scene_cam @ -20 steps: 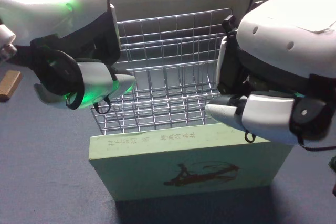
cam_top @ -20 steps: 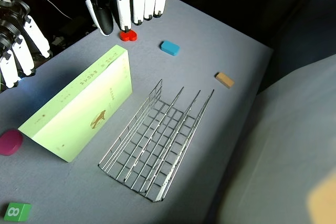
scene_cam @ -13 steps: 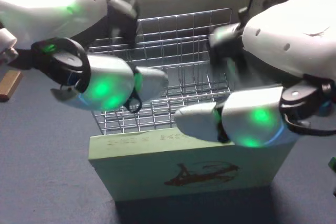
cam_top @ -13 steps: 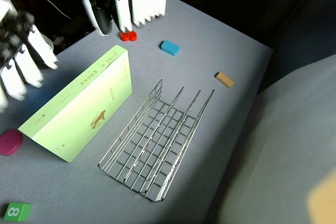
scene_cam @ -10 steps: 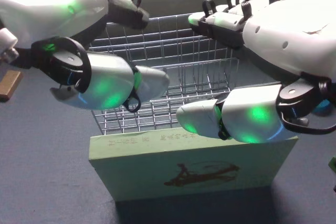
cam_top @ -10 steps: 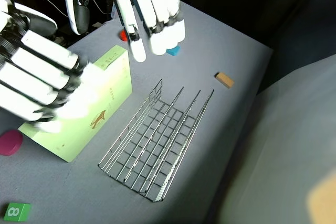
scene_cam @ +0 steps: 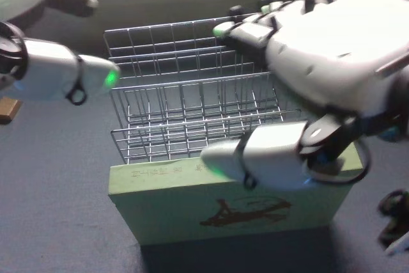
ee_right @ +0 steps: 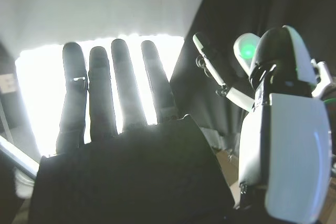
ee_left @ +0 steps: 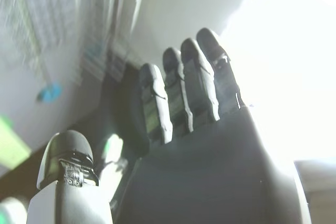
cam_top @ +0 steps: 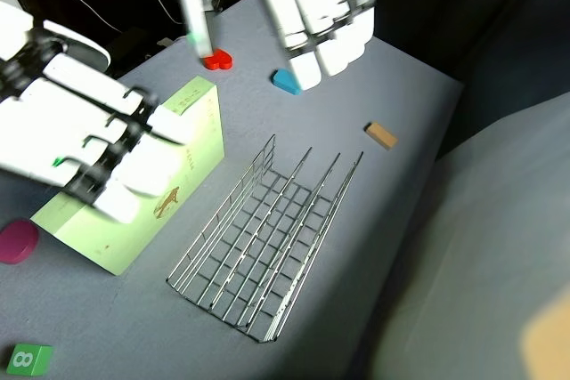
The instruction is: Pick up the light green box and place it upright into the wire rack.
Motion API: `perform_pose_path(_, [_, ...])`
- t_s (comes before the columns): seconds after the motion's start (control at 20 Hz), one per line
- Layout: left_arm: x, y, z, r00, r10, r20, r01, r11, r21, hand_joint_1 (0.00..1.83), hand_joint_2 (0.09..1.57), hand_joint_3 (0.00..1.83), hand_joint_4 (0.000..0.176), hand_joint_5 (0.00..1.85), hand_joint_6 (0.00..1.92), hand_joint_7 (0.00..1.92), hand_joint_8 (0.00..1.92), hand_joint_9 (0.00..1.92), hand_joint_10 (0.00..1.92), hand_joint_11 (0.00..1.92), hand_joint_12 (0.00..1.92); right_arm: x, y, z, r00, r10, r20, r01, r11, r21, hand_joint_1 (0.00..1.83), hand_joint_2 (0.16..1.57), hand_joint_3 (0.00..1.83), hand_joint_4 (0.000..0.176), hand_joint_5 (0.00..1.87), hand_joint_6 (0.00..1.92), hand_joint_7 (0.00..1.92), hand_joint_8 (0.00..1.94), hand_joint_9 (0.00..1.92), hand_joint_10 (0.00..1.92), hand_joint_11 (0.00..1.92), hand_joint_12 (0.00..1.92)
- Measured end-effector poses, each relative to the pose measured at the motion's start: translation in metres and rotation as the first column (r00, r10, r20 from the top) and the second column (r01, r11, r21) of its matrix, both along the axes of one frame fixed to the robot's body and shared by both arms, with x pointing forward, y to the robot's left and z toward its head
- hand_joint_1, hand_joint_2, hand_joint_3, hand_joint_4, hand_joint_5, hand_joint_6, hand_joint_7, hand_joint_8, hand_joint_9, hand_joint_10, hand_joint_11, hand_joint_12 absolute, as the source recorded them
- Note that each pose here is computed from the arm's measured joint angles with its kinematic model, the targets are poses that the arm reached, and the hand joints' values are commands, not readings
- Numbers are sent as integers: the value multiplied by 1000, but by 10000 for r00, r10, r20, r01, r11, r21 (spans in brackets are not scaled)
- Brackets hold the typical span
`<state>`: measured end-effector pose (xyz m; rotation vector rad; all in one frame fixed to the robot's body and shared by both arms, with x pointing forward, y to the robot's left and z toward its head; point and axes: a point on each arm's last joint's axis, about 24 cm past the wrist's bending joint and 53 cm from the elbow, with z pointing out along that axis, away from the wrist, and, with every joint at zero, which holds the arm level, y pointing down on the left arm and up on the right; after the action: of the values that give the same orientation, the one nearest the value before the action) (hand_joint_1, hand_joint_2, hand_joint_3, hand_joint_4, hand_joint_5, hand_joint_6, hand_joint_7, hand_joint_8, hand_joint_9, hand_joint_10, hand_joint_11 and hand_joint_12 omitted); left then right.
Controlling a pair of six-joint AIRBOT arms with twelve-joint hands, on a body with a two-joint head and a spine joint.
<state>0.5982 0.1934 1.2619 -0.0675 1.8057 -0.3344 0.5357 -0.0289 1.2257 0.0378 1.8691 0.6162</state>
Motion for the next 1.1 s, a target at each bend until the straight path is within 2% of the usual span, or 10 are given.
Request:
perform_pose_path(0.05, [0,1,0,10000,-4,13,3,9999,147,180,1134,3,69,403,3,318,0,254,1,0,743,-2,4,0,10000,76,33,-76,9999,82,445,970,2,41,7,0,112,1,61,0,0,585])
perform_pose_path(0.1, [0,5,-1,10000,39,9,-39,9977,682,179,1134,2,69,403,3,316,0,253,1,0,743,-5,16,2,9993,284,230,-289,9994,182,476,966,0,40,1,0,114,2,59,1,0,575])
perform_pose_path(0.25, [2,14,-2,9998,181,-22,-176,9907,1350,178,1135,2,69,403,2,308,0,243,0,0,734,-10,30,1,9977,565,373,-572,9982,182,658,942,0,35,0,0,98,0,33,0,0,565])
perform_pose_path(0.45, [9,36,-7,9972,736,-157,-690,9772,2009,175,1137,2,74,376,0,288,0,241,0,0,730,-9,42,-21,9971,617,-452,-610,9980,167,732,948,0,26,28,9,100,2,28,0,0,548])
perform_pose_path(0.6, [11,46,-7,9961,847,-258,-756,9657,2483,168,1147,6,75,382,2,290,1,240,0,0,729,-4,46,-37,9928,511,-1082,-506,9987,74,748,951,0,25,50,13,92,0,24,0,0,541])
perform_pose_path(0.7, [12,49,-6,9960,861,-234,-765,9596,2709,167,1148,5,75,382,2,293,2,240,0,0,729,-3,49,-43,9908,585,-1219,-615,9979,-215,749,952,0,25,51,12,93,1,24,0,0,541])
perform_pose_path(0.75, [13,50,-5,9959,868,-263,-765,9597,2706,167,1148,5,74,382,2,293,2,240,0,0,729,-4,52,-49,9879,669,-1399,-732,9965,-400,752,954,0,25,58,14,95,2,23,0,0,541])
perform_pose_path(0.85, [13,53,-7,9950,944,-321,-822,9588,2718,168,1148,4,75,371,0,288,0,241,0,0,730,-7,56,-60,9755,727,-2077,-800,9964,-272,757,957,1,25,58,7,96,1,22,0,0,526])
perform_pose_path(1.05, [13,55,-7,9947,976,-332,-848,9576,2754,168,1148,3,76,359,0,287,1,247,2,0,731,6,61,-63,9728,609,-2237,-664,9976,-173,757,959,2,25,65,7,112,7,29,3,0,520])
perform_pose_path(1.1, [13,55,-7,9945,986,-340,-856,9579,2741,168,1148,3,76,359,0,287,1,246,2,0,731,7,62,-68,9673,563,-2472,-628,9979,-185,758,963,3,24,73,10,119,9,36,6,0,521])
